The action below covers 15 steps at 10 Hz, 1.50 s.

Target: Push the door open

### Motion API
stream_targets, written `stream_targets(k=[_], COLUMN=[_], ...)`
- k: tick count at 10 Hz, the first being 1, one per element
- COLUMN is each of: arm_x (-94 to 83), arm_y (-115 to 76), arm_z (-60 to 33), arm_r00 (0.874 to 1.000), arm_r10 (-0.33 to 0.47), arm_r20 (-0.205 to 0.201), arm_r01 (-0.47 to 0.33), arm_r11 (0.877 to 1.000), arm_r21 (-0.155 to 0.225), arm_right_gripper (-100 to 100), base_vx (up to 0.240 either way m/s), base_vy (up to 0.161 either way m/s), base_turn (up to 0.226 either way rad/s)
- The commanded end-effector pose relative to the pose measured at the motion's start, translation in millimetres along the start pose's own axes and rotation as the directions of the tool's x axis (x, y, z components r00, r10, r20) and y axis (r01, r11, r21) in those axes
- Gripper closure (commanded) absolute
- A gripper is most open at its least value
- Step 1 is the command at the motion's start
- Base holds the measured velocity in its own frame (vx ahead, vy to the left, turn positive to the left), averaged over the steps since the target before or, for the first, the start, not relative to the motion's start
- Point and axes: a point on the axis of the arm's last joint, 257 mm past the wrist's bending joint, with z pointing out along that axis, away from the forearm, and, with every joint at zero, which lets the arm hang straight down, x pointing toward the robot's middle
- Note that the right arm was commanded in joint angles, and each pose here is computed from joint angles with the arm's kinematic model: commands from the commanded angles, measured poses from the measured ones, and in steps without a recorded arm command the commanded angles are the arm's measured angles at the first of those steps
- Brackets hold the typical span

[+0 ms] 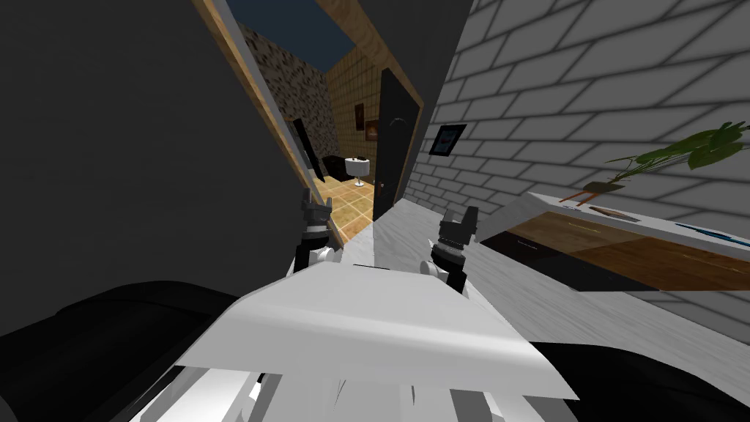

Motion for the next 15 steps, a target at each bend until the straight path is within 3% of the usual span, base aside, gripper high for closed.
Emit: stream_targets(k=[1,6,10,13,15], arm_x=[12.3,53.8,94.7,130.8,162.5], arm_y=[-8.4,-32.9,-51.6,-64.4,-73.2], arm_z=[0.2,-1.0,-4.7,-9.9,-16.1], arm_r00=[0.999,0.985,0.958,0.926,0.893], arm_r10=[0.037,0.153,0.254,0.333,0.396], arm_r20=[-0.021,-0.081,-0.134,-0.178,-0.214], arm_r01=[-0.037,-0.148,-0.24,-0.308,-0.357], arm_r11=[0.999,0.987,0.965,0.939,0.912], arm_r21=[0.012,0.059,0.109,0.157,0.2], arm_right_gripper=[-100,-100,-100,-100,-100], base_vx=[0.098,0.193,0.178,0.151,0.178], base_vy=[-0.023,-0.047,-0.044,-0.059,-0.065], base_turn=[-0.034,-0.024,-0.028,-0.031,-0.035])
